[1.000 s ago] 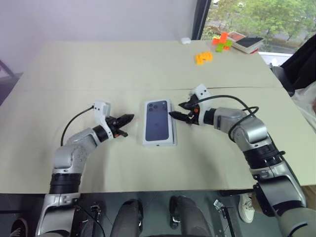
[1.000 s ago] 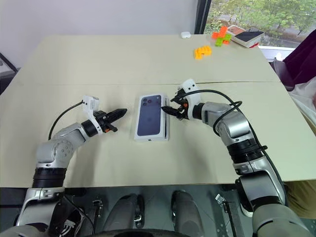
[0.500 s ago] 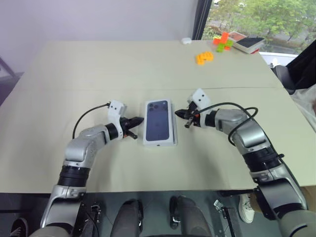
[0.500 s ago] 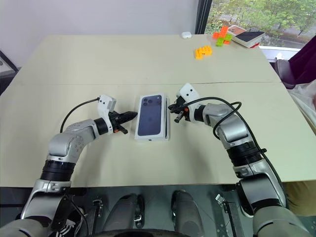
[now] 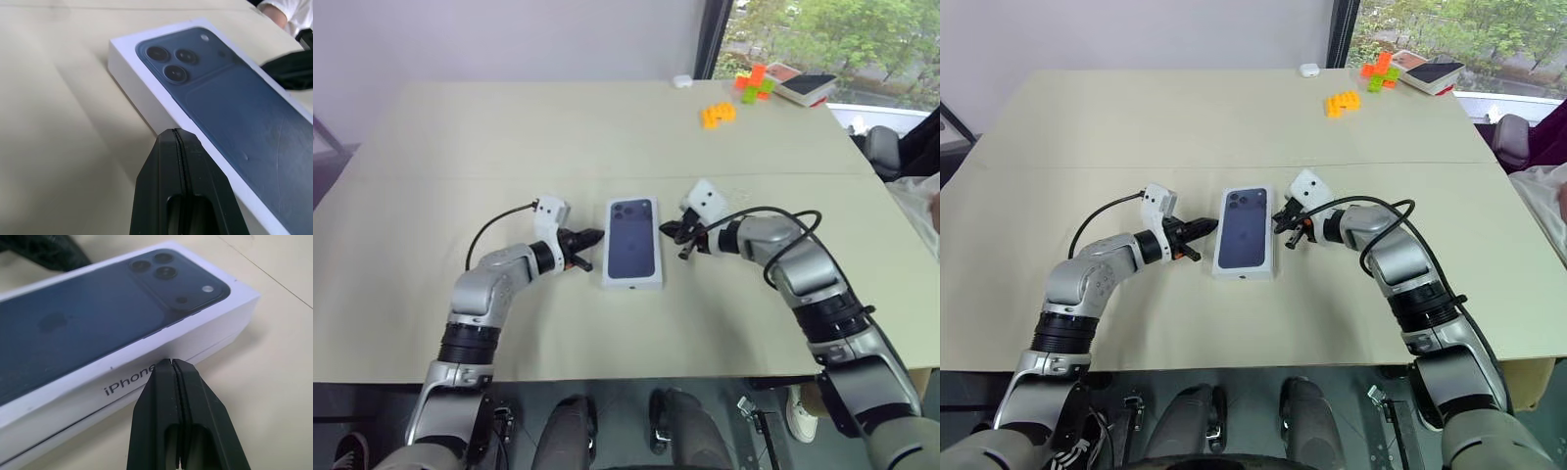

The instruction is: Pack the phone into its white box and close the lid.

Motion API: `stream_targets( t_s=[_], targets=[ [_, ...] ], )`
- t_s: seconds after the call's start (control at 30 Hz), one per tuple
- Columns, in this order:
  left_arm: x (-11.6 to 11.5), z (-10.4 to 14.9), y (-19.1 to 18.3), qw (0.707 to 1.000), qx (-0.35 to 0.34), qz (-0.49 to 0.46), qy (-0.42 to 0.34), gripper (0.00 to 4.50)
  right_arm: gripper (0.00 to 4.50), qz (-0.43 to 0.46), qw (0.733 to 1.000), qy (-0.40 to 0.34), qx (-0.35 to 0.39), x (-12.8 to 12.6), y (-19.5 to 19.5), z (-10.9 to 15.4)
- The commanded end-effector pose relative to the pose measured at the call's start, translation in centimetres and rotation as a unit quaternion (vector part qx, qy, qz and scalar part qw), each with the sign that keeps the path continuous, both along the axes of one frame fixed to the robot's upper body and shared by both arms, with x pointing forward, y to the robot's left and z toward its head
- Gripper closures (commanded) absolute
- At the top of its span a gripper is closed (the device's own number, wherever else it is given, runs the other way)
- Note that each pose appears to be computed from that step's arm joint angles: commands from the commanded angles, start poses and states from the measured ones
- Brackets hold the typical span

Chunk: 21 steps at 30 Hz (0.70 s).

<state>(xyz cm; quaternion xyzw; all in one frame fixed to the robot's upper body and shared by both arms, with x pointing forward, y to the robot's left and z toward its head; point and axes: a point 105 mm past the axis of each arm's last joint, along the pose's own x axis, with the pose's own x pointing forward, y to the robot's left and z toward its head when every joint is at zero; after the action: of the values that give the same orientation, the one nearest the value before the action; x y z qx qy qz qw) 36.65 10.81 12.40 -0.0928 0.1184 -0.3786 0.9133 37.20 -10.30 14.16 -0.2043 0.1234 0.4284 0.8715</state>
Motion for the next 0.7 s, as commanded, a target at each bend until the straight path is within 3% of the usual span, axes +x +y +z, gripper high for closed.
stream_targets(
  t_s=[0.03, 0.4, 0.7],
  targets=[
    [0.09, 2.79, -0.82, 0.999, -0.027, -0.014, -0.04, 4.5, 4.46, 0.031, 0.999, -0.027, -0.006, -0.45, 1.09, 0.99],
    [0.27, 1.79, -1.21, 0.999, -0.008, -0.011, -0.032, 4.5, 4.46, 0.028, 0.999, -0.037, -0.02, -0.19, 1.4, 0.91],
    [0.59, 2.64, -1.76, 0.999, -0.02, -0.012, -0.046, 4.5, 4.46, 0.012, 0.999, -0.036, -0.034, 0.31, 0.94, 0.37]
  ],
)
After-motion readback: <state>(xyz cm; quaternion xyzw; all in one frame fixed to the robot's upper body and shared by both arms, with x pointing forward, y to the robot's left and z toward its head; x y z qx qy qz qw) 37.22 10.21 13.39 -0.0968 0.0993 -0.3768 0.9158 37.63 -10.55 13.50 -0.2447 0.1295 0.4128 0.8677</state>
